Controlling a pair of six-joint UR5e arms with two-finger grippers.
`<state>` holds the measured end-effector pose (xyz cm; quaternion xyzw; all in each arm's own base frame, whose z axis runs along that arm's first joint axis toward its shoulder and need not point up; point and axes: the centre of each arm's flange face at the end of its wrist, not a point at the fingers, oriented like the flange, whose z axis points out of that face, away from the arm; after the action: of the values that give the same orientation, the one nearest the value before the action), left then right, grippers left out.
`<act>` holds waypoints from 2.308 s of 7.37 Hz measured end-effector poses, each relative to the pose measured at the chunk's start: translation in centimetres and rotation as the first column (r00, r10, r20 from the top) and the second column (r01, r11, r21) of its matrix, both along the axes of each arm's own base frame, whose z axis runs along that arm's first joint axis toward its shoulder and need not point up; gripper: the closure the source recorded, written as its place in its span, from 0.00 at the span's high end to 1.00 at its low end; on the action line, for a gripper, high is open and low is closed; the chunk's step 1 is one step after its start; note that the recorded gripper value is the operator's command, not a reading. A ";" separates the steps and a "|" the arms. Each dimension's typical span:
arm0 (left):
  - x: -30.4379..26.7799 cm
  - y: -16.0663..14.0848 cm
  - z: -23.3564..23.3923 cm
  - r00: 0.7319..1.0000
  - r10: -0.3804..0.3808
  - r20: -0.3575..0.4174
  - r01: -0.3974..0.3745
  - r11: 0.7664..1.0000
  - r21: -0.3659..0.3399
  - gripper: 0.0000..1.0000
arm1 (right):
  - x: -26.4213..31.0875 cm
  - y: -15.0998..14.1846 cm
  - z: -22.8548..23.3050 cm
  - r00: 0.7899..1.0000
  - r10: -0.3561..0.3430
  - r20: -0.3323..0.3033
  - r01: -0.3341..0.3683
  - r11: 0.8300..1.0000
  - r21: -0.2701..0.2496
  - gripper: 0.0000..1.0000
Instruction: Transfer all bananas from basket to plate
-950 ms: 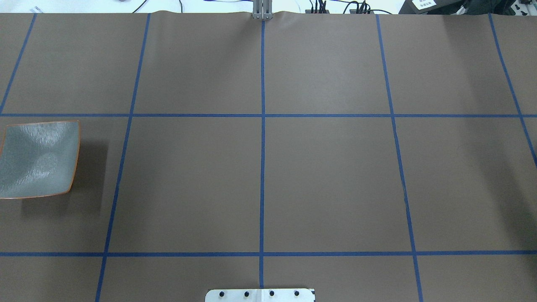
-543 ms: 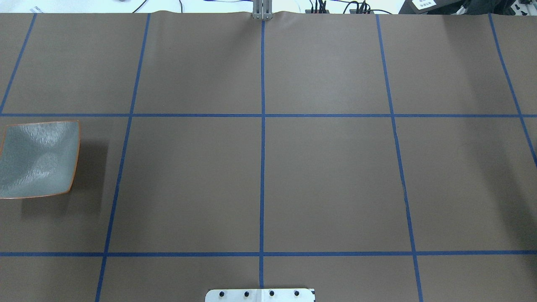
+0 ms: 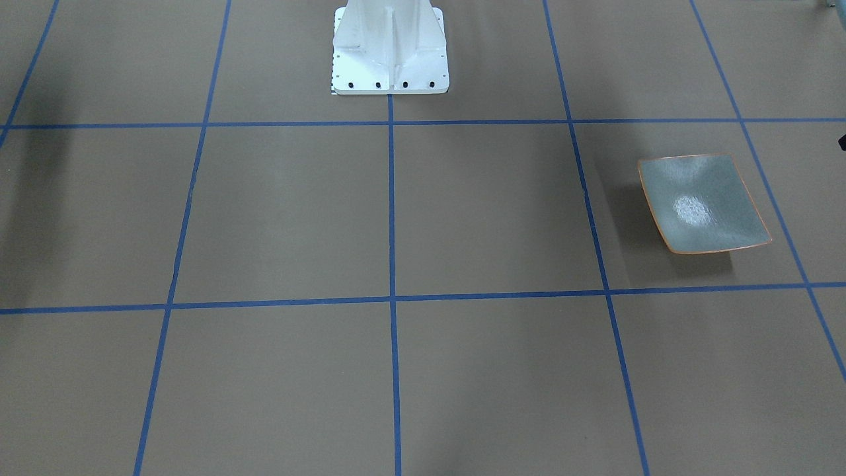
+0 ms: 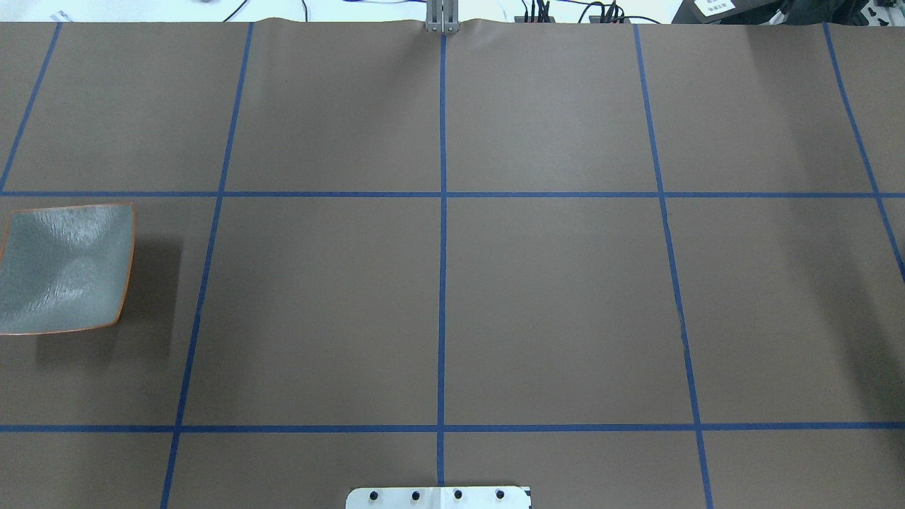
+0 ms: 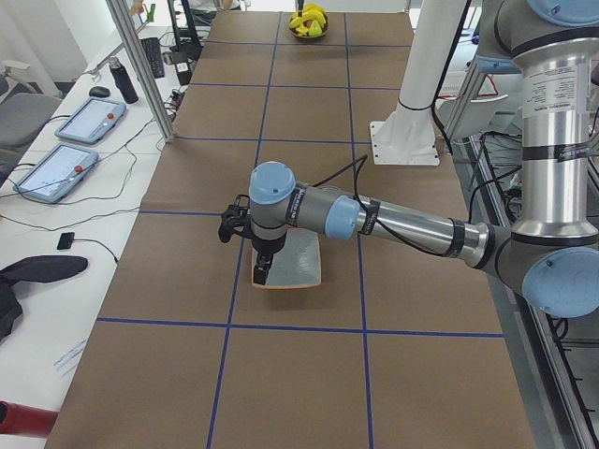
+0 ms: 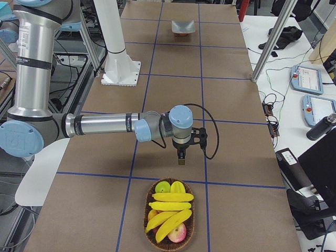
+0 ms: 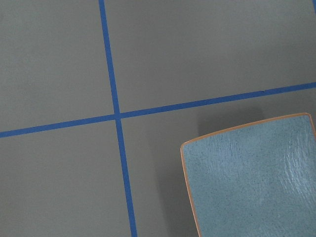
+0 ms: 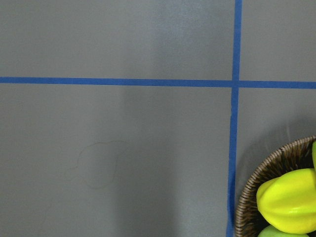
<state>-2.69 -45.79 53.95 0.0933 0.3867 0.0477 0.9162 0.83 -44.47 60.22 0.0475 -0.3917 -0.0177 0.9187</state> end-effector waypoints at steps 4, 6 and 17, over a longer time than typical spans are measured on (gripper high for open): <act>0.0 0.1 0.1 1.000 -0.003 -0.001 0.003 1.000 -0.006 0.99 | 2.4 -0.9 5.4 0.997 -0.079 -0.024 0.080 0.996 0.030 0.89; 0.0 0.1 0.1 1.000 -0.006 -0.002 0.006 1.000 -0.010 1.00 | 2.9 -1.9 7.4 0.997 -0.075 -0.035 0.075 0.997 0.001 0.90; 0.0 0.3 -0.4 1.000 -0.029 -0.010 0.029 0.999 -0.022 0.99 | 3.9 -1.2 14.5 0.982 -0.151 -0.113 0.145 0.988 -0.060 0.86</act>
<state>-2.69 -45.48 53.51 0.0893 0.3904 0.0297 0.9158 4.73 -45.72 74.72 -0.0065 -0.3398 -0.0785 0.9372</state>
